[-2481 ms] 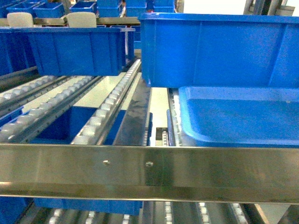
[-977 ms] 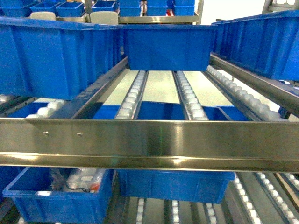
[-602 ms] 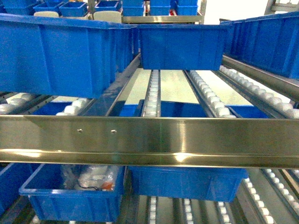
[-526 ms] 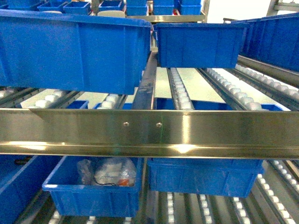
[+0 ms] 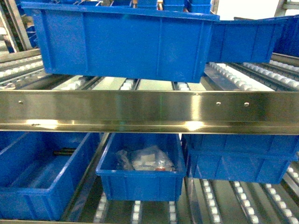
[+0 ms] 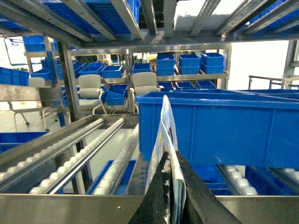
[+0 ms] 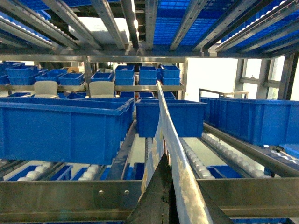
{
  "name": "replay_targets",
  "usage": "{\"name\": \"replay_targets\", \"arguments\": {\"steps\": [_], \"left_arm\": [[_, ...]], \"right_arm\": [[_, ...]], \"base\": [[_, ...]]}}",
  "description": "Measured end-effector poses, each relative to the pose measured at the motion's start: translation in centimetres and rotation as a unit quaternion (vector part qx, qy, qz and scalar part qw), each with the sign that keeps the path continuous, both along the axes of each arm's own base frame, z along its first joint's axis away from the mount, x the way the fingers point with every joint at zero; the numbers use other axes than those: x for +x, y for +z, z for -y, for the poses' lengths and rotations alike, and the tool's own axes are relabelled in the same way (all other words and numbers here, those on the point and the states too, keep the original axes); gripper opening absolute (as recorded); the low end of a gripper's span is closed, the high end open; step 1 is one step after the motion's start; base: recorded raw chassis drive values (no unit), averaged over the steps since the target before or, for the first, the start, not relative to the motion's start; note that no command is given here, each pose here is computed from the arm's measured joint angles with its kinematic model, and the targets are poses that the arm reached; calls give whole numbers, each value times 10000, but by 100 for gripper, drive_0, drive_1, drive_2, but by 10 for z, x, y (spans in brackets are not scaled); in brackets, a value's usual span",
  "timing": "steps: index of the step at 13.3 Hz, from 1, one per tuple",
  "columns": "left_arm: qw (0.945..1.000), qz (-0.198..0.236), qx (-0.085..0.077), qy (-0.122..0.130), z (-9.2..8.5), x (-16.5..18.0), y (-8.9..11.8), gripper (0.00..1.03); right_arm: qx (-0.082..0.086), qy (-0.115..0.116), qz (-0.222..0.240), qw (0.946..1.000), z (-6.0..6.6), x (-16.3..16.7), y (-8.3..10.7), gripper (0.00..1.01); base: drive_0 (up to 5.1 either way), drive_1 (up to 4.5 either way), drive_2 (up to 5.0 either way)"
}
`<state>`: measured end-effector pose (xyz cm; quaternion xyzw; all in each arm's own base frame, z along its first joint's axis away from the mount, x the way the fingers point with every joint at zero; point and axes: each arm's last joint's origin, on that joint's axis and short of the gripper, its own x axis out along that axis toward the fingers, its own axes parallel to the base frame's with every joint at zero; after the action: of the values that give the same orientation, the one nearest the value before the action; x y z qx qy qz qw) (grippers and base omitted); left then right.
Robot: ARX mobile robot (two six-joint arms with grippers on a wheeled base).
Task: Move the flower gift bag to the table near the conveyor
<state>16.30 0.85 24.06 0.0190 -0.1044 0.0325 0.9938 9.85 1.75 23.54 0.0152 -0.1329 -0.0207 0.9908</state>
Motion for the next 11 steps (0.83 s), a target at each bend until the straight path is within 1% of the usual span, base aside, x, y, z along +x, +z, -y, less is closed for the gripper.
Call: {"name": "replay_targets", "arguments": {"steps": [11], "left_arm": [[10000, 6, 0, 0, 0, 0, 0, 2]], "right_arm": [[-3, 2, -9, 10000, 0, 0, 0, 2]], "base": [[-458, 69, 398]]}}
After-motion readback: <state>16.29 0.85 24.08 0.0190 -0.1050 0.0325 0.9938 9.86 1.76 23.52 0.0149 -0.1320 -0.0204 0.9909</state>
